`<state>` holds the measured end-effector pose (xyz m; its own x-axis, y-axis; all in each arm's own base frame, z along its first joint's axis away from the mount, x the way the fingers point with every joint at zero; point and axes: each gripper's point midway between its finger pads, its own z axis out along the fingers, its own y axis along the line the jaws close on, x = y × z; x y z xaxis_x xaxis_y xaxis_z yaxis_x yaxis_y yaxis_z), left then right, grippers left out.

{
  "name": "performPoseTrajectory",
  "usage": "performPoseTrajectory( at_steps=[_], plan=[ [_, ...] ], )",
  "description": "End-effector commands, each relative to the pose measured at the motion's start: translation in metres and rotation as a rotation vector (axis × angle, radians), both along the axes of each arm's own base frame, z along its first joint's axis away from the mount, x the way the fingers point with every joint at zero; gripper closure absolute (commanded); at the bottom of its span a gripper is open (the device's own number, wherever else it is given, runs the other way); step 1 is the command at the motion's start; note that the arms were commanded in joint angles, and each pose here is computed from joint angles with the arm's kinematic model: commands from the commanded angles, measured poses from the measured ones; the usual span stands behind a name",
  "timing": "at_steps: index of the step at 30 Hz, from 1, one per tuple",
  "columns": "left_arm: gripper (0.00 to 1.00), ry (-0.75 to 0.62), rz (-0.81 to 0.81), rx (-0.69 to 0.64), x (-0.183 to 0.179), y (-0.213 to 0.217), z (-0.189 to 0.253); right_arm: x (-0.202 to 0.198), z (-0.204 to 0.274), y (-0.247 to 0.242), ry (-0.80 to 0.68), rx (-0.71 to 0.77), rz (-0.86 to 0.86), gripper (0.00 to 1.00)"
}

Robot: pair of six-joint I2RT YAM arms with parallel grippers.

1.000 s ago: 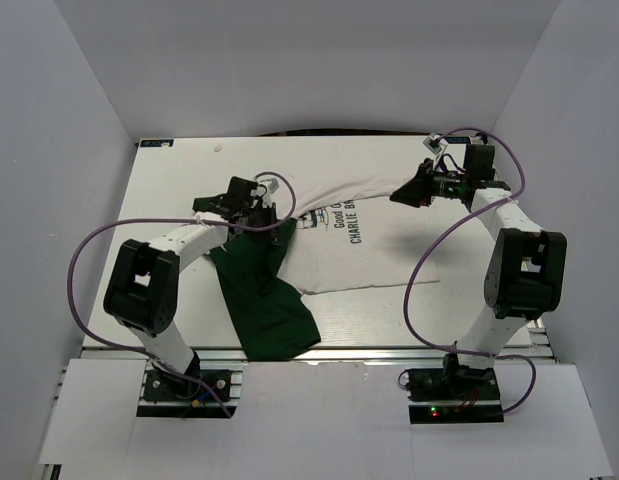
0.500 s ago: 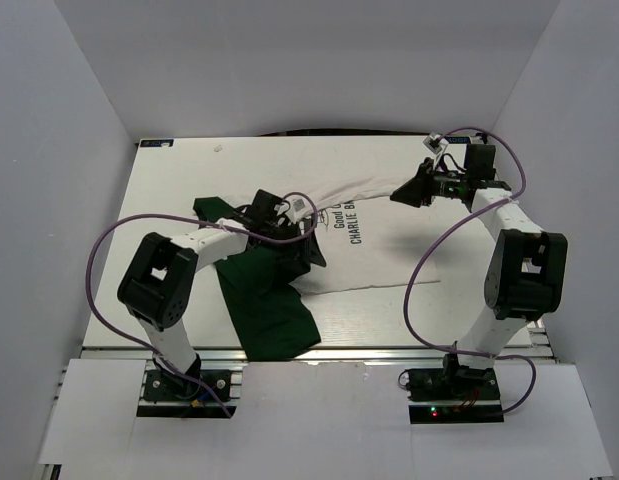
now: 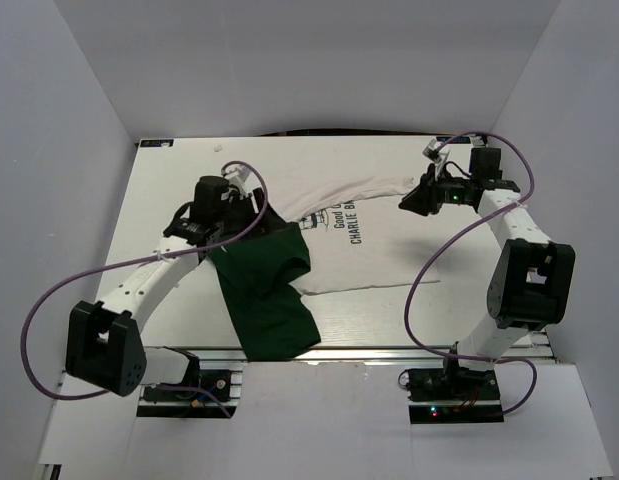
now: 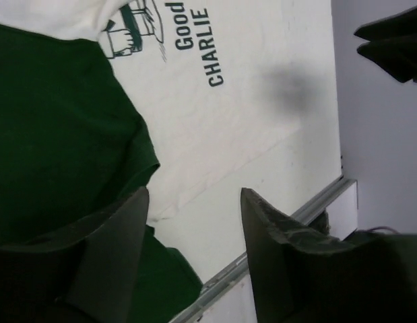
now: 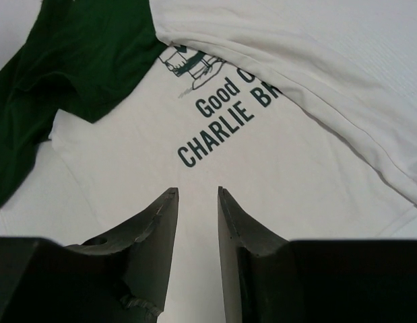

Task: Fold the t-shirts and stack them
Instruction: Fold the flattened tshirt in 1/3 of the way

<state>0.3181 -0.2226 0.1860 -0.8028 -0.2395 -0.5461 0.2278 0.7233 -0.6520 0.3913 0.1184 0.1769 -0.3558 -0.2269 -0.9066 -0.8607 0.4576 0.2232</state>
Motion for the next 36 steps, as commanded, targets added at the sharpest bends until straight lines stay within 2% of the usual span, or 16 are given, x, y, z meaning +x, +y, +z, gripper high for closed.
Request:
performPoseTrajectory(
  at_steps=[1, 2, 5, 10, 15, 18, 19, 21, 22, 24, 25, 26, 31, 36],
  plan=[
    [0.35, 0.072, 0.048, 0.001, -0.003, 0.013, -0.031, 0.001, 0.004, -0.008, -0.029, -0.036, -0.027, 0.64],
    [0.58, 0.108, 0.043, -0.004, -0.006, 0.011, -0.042, -0.001, 0.001, -0.008, -0.006, -0.027, -0.040, 0.64],
    [0.88, 0.181, 0.020, -0.022, -0.005, 0.003, -0.070, -0.001, 0.000, -0.008, -0.003, -0.023, -0.055, 0.64],
    [0.91, 0.213, -0.006, -0.015, 0.009, -0.009, -0.094, -0.006, -0.002, -0.007, 0.024, -0.013, -0.062, 0.64],
    [0.91, 0.267, -0.051, -0.005, 0.003, -0.018, -0.114, 0.008, -0.012, -0.015, 0.053, -0.033, -0.141, 0.64],
    [0.89, 0.320, -0.082, -0.001, -0.007, -0.023, -0.131, 0.036, -0.016, -0.026, 0.114, -0.017, -0.295, 0.63],
    [0.87, 0.339, -0.087, -0.002, -0.011, -0.023, -0.136, 0.052, -0.008, -0.033, 0.139, -0.012, -0.382, 0.63],
    [0.82, 0.363, -0.107, -0.011, -0.016, -0.024, -0.140, 0.070, -0.021, -0.038, 0.206, -0.010, -0.431, 0.63],
    [0.73, 0.356, -0.106, -0.010, -0.016, -0.024, -0.138, 0.088, -0.010, -0.044, 0.187, -0.018, -0.478, 0.63],
    [0.59, 0.304, -0.077, -0.005, -0.009, -0.021, -0.120, 0.101, -0.025, -0.047, 0.245, -0.024, -0.510, 0.63],
    [0.47, 0.268, -0.062, -0.005, -0.002, -0.021, -0.107, 0.113, -0.018, -0.050, 0.220, -0.024, -0.522, 0.63],
    [0.43, 0.206, -0.033, -0.005, 0.006, -0.017, -0.086, 0.120, -0.033, -0.054, 0.240, -0.045, -0.538, 0.63],
    [0.39, 0.064, 0.043, -0.054, 0.021, -0.006, -0.023, 0.149, -0.057, -0.067, 0.216, -0.112, -0.555, 0.60],
    [0.38, 0.065, 0.087, -0.042, 0.018, 0.010, -0.011, 0.173, -0.076, -0.075, 0.195, -0.148, -0.561, 0.60]
  ],
)
